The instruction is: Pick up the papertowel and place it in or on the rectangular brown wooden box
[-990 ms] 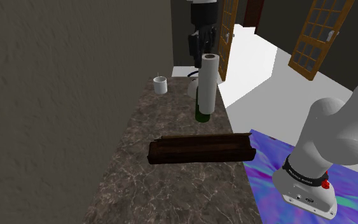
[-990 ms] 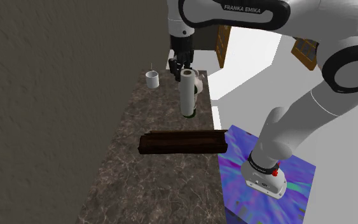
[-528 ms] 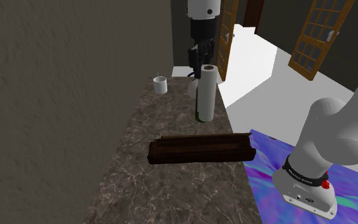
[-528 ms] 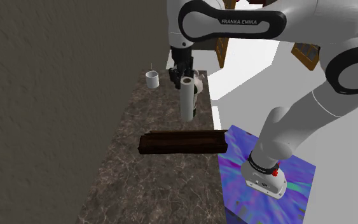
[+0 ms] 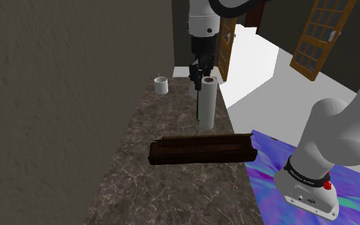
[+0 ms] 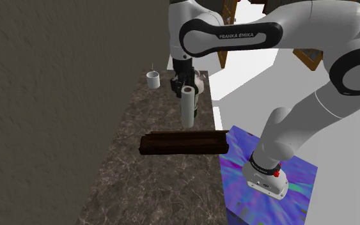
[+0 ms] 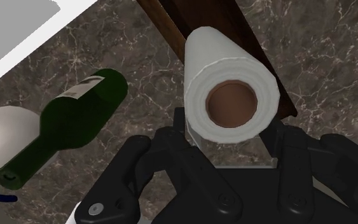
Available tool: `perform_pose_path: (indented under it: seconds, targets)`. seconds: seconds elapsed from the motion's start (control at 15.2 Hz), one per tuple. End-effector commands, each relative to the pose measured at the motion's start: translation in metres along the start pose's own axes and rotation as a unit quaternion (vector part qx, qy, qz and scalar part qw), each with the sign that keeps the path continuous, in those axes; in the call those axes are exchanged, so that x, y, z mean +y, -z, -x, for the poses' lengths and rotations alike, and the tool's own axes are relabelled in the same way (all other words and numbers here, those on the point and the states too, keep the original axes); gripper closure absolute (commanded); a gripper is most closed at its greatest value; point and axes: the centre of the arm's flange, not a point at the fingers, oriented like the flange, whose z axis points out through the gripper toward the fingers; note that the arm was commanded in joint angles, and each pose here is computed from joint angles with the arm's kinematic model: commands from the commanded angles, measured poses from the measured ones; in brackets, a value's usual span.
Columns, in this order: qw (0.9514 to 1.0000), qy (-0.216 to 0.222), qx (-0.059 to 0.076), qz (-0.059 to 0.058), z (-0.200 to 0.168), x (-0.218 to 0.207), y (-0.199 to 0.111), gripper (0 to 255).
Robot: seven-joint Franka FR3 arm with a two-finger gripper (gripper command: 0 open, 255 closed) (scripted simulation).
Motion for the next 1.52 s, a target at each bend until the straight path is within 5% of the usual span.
perform_pose_path:
  seconds: [0.0, 0.53, 1.06, 1.12, 1.45]
  targets:
    - [1.0, 0.0, 0.0, 0.0, 0.0, 0.0, -0.01, 255]
    - [1.0, 0.0, 0.0, 0.0, -0.001, 0.0, -0.057, 255]
    - [1.0, 0.0, 0.0, 0.0, -0.001, 0.0, -0.057, 255]
    - [1.0, 0.0, 0.0, 0.0, -0.001, 0.0, -0.057, 0]
    - [1.0, 0.0, 0.0, 0.0, -0.001, 0.0, -0.057, 0]
